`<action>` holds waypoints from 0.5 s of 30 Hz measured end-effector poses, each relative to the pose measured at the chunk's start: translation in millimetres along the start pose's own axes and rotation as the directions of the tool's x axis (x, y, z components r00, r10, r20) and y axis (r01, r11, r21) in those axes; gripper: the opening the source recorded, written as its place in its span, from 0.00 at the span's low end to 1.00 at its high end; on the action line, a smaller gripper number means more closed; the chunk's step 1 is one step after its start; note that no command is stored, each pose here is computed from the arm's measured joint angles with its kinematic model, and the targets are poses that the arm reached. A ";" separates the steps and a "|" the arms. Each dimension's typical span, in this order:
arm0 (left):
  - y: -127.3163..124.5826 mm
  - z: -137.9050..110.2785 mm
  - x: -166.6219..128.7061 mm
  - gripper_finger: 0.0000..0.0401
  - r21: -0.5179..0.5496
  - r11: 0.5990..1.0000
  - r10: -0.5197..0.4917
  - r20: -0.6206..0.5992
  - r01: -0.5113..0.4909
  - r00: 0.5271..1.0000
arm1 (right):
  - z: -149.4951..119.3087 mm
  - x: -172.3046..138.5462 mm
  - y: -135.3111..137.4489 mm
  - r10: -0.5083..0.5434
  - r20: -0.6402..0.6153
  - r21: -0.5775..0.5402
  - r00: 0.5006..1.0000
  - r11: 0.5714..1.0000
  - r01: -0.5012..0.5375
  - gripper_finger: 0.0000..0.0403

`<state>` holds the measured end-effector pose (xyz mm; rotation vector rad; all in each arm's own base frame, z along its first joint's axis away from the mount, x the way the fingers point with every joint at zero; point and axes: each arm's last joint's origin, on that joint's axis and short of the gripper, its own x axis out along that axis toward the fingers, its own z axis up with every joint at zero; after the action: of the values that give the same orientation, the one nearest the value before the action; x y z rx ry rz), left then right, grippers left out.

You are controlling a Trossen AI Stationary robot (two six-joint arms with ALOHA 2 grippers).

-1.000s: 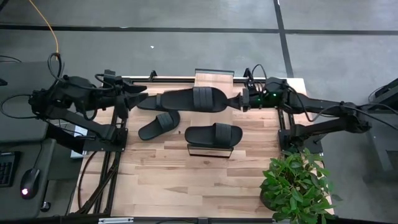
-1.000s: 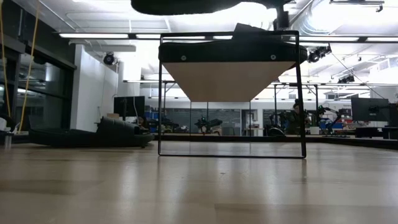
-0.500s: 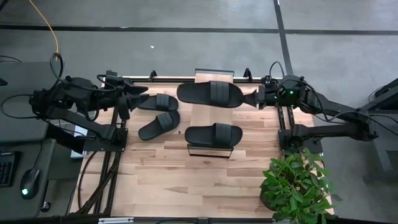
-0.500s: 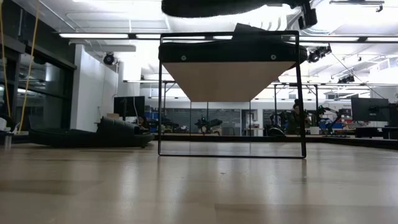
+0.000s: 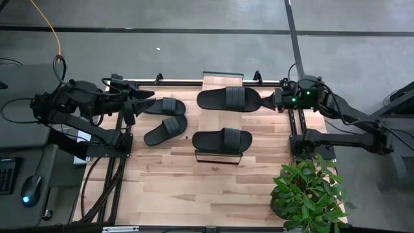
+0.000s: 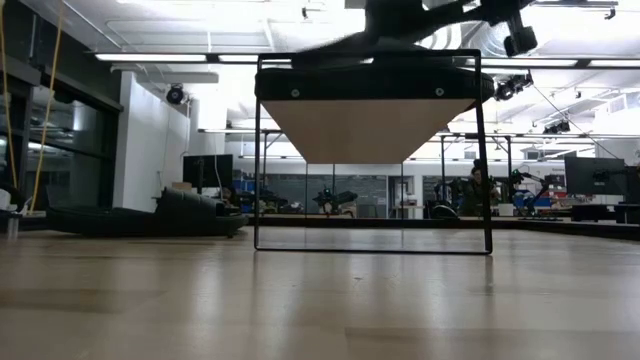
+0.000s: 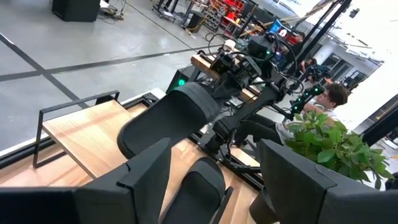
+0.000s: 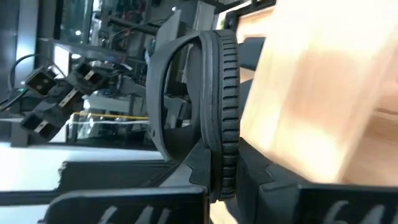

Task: Pick and place slides into the shelf
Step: Put the black slide on the shelf

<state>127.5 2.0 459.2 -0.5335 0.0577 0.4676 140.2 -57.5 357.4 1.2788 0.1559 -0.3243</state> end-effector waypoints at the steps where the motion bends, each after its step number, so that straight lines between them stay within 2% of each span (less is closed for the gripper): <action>1: -0.1 -0.1 0.4 0.57 0.000 1.000 0.001 -0.001 -0.001 1.000 | 0.2 -2.6 -0.7 -0.002 0.004 -0.002 1.000 1.000 0.002 0.03; 15: -6.6 -7.6 16.0 0.57 0.025 1.000 0.011 -0.049 -0.010 0.999 | -3.5 -35.3 4.1 0.084 0.087 -0.006 0.993 0.997 -0.083 0.03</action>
<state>145.3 -0.3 453.1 -0.5203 0.1130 0.4637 108.5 -47.8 370.5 1.2633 0.0288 -0.3071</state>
